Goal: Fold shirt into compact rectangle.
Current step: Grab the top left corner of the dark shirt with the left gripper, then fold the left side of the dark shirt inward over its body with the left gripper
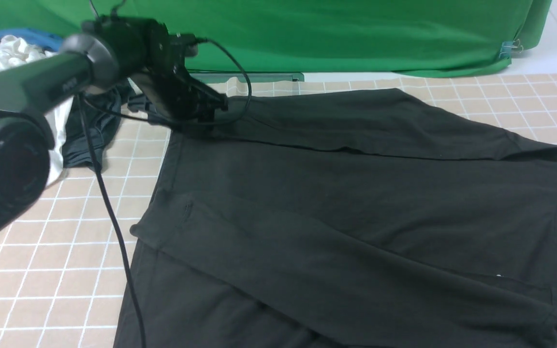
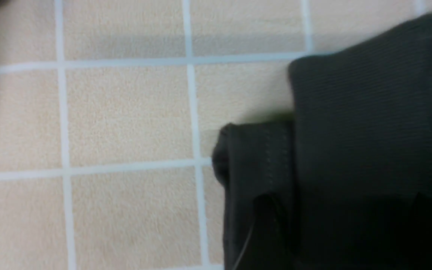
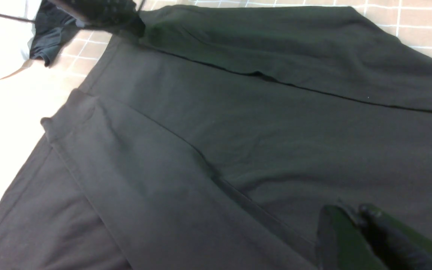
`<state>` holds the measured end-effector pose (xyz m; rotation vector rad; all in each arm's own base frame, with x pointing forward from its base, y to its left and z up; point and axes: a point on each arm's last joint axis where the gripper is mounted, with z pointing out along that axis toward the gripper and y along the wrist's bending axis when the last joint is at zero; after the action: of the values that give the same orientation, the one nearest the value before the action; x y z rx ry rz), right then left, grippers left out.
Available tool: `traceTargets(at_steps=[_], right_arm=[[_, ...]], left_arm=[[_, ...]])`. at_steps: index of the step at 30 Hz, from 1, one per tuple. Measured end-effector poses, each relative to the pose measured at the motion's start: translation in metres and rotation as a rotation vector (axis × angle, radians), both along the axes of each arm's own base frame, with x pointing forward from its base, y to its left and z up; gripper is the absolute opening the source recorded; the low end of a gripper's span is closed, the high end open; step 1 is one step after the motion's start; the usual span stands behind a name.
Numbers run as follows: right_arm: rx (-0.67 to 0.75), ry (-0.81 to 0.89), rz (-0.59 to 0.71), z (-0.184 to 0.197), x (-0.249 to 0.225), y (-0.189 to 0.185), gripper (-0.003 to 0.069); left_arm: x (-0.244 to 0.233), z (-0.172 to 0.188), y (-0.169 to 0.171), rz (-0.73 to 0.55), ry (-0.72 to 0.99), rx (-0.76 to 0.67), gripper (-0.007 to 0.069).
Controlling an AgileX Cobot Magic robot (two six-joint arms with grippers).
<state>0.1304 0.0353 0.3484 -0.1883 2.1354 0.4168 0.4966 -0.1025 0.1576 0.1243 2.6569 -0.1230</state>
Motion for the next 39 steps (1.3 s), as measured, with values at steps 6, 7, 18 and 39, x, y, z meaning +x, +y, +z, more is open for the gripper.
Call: traceTargets(at_steps=[6, 7, 18, 39], right_arm=[[-0.001, 0.000, 0.000, 0.000, 0.000, 0.000, 0.0110], [-0.001, 0.000, 0.000, 0.000, 0.000, 0.000, 0.0111], [-0.002, -0.001, 0.001, 0.000, 0.000, 0.000, 0.0123], [-0.019, 0.024, 0.004, -0.014, 0.001, -0.001, 0.0134]], left_arm=[[0.005, -0.006, -0.002, -0.031, -0.036, -0.008, 0.0452], [0.006, -0.007, -0.003, -0.043, -0.036, -0.009, 0.0449], [0.005, -0.006, -0.005, -0.084, -0.031, -0.008, 0.0046], [-0.059, 0.108, 0.006, -0.151, 0.154, 0.029, 0.0036]])
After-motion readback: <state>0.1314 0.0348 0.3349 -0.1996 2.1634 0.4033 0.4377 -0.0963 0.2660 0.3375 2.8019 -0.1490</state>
